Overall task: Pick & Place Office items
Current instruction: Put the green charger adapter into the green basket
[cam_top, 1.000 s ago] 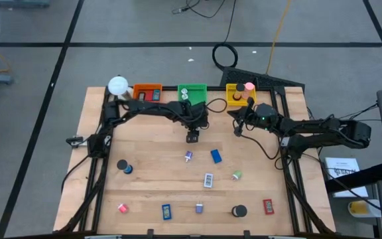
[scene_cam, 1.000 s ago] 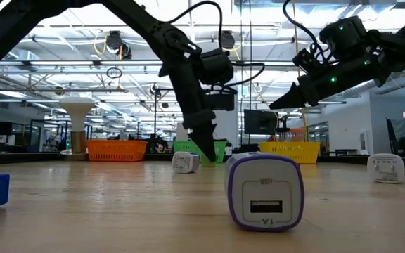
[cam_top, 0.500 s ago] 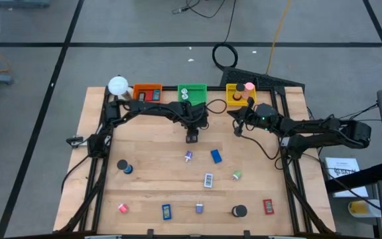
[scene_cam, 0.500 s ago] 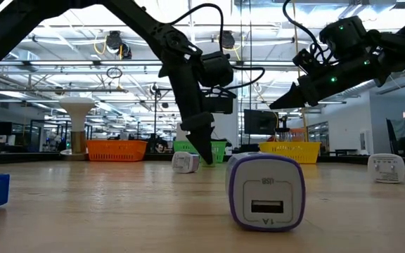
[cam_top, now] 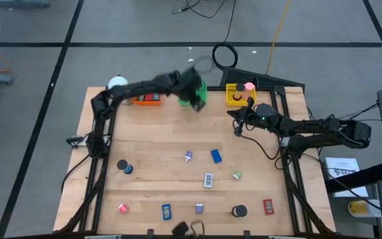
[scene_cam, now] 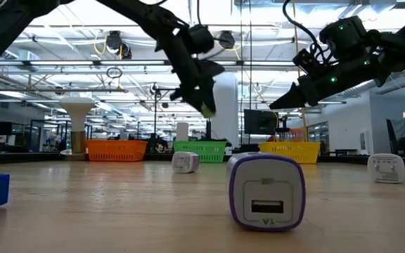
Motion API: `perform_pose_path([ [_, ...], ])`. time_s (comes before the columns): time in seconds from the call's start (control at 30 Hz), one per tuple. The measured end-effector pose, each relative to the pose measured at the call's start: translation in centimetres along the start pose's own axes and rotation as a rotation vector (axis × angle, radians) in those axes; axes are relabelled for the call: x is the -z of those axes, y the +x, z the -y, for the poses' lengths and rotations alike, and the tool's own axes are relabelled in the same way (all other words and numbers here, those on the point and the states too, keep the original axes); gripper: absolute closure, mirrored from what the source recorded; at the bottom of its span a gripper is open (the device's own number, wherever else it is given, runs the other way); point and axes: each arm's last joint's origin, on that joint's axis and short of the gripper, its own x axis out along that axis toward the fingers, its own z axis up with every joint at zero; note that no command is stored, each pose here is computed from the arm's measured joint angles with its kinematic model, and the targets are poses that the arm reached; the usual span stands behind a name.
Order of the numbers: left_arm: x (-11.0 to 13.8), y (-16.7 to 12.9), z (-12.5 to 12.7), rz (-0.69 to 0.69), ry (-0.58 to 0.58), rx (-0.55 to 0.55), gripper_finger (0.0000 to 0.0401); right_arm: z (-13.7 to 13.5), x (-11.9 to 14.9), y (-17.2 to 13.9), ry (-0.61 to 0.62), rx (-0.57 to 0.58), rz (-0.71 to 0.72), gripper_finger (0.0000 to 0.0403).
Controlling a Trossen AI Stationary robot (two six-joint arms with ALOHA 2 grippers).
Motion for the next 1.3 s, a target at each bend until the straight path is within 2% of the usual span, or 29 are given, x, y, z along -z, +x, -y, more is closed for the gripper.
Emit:
perform_pose_path([
  [0.1,-2.1,-0.4,-1.7,0.061,0.027,-0.046,0.0266,0.0,0.0,0.0,0.000,0.000,0.000,0.0401],
  [0.17,-2.5,0.3,-2.6,0.043,0.075,-0.061,0.0266,0.0,0.0,0.0,0.000,0.000,0.001,0.0402],
  [0.43,-1.9,4.9,-5.2,-0.088,0.344,-0.024,0.0266,0.0,-0.1,0.0,0.000,0.000,0.006,0.0402],
  [0.6,-1.8,6.1,-7.2,-0.092,0.466,-0.045,0.0266,0.0,-0.1,0.0,0.000,0.000,0.006,0.0401],
  [0.73,-1.7,6.7,-8.7,-0.100,0.505,-0.056,0.0266,0.0,-0.1,0.0,0.000,0.000,0.007,0.0402],
  [0.9,-1.6,7.0,-10.0,-0.094,0.511,-0.001,0.0266,0.0,-0.1,0.0,0.000,0.000,0.008,0.0402],
  [1.13,-1.5,7.1,-10.0,-0.092,0.572,0.025,0.0266,0.0,-0.1,0.0,0.000,0.000,0.008,0.0402],
  [1.3,-0.8,8.5,-10.2,-0.128,0.585,0.036,0.0266,0.0,-0.1,0.0,0.000,-0.005,0.009,0.0401],
])
